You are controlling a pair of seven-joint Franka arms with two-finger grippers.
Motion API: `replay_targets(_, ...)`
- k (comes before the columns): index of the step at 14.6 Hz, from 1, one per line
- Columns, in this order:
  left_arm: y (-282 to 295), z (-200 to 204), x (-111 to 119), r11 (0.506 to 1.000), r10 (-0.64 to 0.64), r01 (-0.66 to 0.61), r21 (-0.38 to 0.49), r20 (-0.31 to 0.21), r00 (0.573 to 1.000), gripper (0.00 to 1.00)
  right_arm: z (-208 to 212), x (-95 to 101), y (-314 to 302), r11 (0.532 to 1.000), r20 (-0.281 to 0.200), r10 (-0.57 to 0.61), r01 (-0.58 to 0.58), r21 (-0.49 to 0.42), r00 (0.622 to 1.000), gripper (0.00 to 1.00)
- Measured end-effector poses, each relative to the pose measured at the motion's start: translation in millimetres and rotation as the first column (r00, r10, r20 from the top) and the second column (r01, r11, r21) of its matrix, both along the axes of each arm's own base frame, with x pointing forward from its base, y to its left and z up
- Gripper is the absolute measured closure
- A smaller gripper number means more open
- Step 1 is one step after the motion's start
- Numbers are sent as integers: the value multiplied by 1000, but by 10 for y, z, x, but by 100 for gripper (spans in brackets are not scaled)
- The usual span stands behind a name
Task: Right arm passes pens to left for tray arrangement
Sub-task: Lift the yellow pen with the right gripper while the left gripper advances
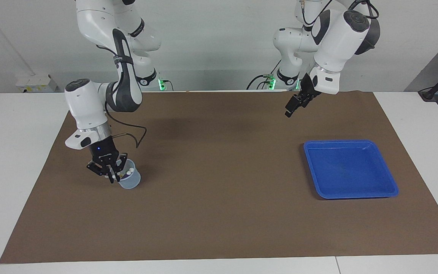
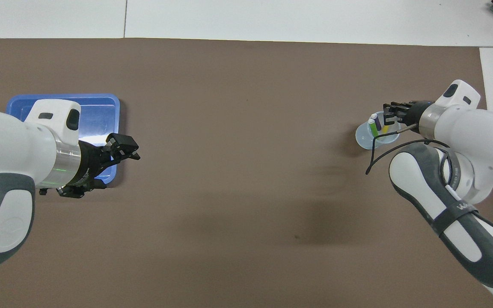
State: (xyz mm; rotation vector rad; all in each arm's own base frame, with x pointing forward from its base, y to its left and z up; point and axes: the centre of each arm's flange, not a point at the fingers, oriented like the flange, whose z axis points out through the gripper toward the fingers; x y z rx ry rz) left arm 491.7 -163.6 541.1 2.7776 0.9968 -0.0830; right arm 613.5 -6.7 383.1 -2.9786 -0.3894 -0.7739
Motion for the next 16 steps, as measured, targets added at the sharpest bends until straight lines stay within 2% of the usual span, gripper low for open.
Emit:
replay_targets(2, -82, -2, 2, 985, 168, -168, -28, -7, 986, 0, 228, 20, 11, 1000, 9, 4, -4, 8, 1000, 82)
replay_targets(4, -153, -52, -14, 960, 277, -277, -45, -7, 961, 0, 585, 48, 37, 999, -4, -15, 16, 49, 1000, 82)
replay_targets(8, -361, -120, -139, 903, 424, -426, -55, -45, 905, 0, 1456, 64, 118, 990, -80, -54, 64, 127, 995, 82)
replay_targets(11, -599, -91, -238, 861, 500, -504, -68, -70, 863, 0, 1897, 19, 176, 985, -192, -42, 73, 157, 981, 82)
replay_targets(13, -780, -64, -303, 809, 574, -582, -86, -97, 813, 0, 1942, -50, 310, 978, -286, -39, 95, 184, 957, 82)
replay_targets(16, -1115, -7, -411, 644, 737, -753, -139, -153, 658, 0, 1821, -170, 830, 973, -411, 2, 94, 212, 911, 82)
